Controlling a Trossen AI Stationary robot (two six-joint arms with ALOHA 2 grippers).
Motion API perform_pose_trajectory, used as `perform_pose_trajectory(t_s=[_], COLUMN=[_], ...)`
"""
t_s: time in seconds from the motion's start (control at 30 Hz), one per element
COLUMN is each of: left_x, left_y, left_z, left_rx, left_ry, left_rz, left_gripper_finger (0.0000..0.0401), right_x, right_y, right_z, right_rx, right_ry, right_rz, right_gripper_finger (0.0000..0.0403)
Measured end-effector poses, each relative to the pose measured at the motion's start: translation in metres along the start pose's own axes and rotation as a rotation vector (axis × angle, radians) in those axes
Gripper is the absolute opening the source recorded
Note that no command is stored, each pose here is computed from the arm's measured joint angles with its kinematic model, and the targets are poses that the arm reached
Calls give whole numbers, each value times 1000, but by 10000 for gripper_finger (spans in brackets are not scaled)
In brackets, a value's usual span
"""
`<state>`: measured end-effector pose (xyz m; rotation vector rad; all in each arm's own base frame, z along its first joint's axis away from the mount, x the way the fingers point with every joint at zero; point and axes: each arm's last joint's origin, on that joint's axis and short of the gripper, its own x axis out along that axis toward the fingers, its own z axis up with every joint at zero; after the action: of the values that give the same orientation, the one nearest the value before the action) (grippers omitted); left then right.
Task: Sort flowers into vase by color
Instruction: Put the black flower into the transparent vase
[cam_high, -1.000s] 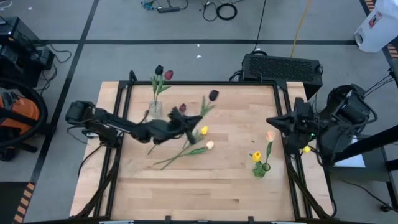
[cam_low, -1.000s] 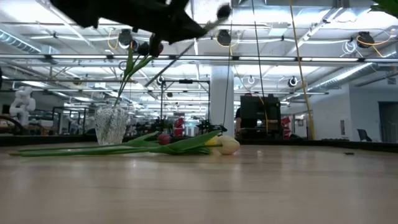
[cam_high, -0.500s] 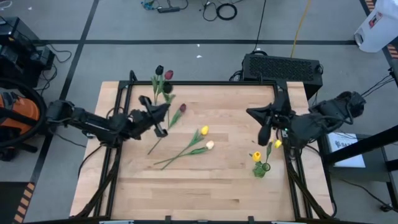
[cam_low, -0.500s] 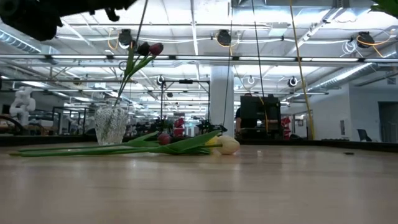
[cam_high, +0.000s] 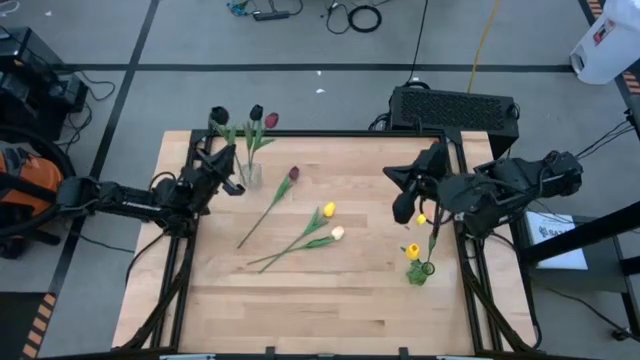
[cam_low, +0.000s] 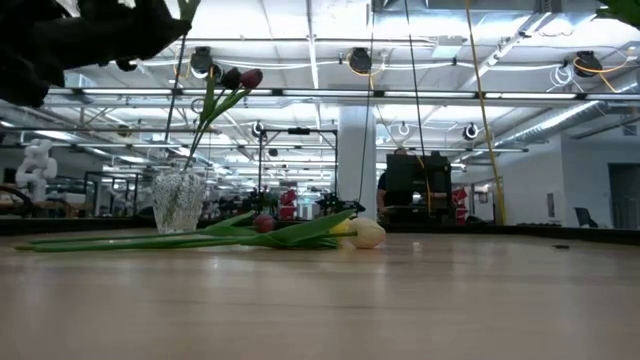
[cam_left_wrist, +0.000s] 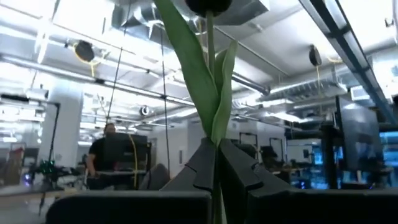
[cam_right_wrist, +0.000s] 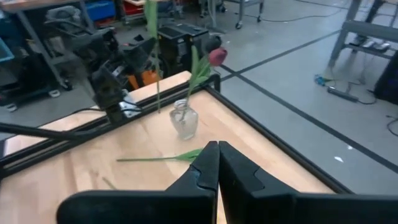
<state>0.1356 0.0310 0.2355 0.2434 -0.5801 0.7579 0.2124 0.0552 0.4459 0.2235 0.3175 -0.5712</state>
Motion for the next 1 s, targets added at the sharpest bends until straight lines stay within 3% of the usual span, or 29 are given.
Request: perform_pose_trajectory(t_s=[0.43, 0.6, 1.0], left_x=[29, 32, 35], left_y=[29, 36, 49], left_z=[-11, -22, -27], left_rx=[85, 88, 123], left_ry=[13, 87, 89], left_rz=[13, -7, -16], left_gripper_finger=[12, 13, 13], right_x=[8, 8, 14], right_y=[-7, -7, -13], right_z=[3, 3, 6], right_rx=[37, 37, 40], right_ry=[33, 32, 27], right_rz=[10, 10, -29], right_gripper_finger=[0, 0, 0])
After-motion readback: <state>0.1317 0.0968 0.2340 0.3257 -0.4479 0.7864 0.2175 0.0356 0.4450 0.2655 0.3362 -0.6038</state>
